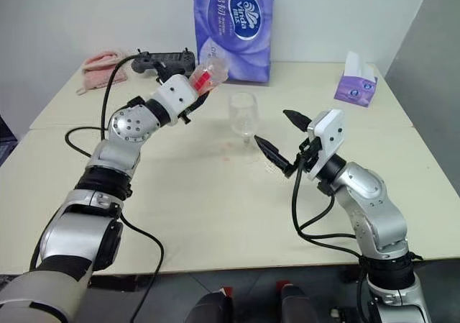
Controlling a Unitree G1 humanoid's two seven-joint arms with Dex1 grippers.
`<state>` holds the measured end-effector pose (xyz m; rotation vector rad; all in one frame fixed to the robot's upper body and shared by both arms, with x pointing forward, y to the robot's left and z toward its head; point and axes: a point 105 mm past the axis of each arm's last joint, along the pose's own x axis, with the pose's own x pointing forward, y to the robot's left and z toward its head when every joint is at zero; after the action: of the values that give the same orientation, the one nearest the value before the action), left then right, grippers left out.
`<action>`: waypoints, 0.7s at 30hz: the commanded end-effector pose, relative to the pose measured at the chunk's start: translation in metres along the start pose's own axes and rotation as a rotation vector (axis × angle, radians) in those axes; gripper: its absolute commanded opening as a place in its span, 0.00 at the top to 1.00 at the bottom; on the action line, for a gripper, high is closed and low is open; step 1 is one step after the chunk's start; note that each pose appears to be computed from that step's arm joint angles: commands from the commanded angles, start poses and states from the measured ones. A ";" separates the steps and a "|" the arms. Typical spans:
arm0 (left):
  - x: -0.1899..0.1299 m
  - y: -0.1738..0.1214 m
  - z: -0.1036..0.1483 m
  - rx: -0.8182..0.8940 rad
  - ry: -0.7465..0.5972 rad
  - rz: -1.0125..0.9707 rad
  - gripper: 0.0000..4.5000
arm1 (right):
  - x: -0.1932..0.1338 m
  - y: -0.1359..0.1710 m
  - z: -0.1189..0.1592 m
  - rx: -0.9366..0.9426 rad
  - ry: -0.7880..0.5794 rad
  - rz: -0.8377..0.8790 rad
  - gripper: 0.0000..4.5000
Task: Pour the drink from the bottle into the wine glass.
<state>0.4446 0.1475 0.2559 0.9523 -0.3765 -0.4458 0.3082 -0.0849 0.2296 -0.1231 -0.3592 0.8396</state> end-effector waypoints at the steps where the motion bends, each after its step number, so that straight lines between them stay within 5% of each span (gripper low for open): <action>1: 0.002 0.020 0.015 0.111 -0.037 0.029 0.63 | 0.000 0.002 0.011 -0.039 -0.049 0.008 0.00; 21: 0.008 0.028 0.017 0.277 -0.015 -0.006 0.63 | 0.004 -0.005 0.037 -0.066 -0.152 -0.057 0.00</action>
<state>0.4516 0.1489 0.2584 1.2086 -0.3636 -0.4595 0.3102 -0.0846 0.2428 -0.0990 -0.4275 0.7941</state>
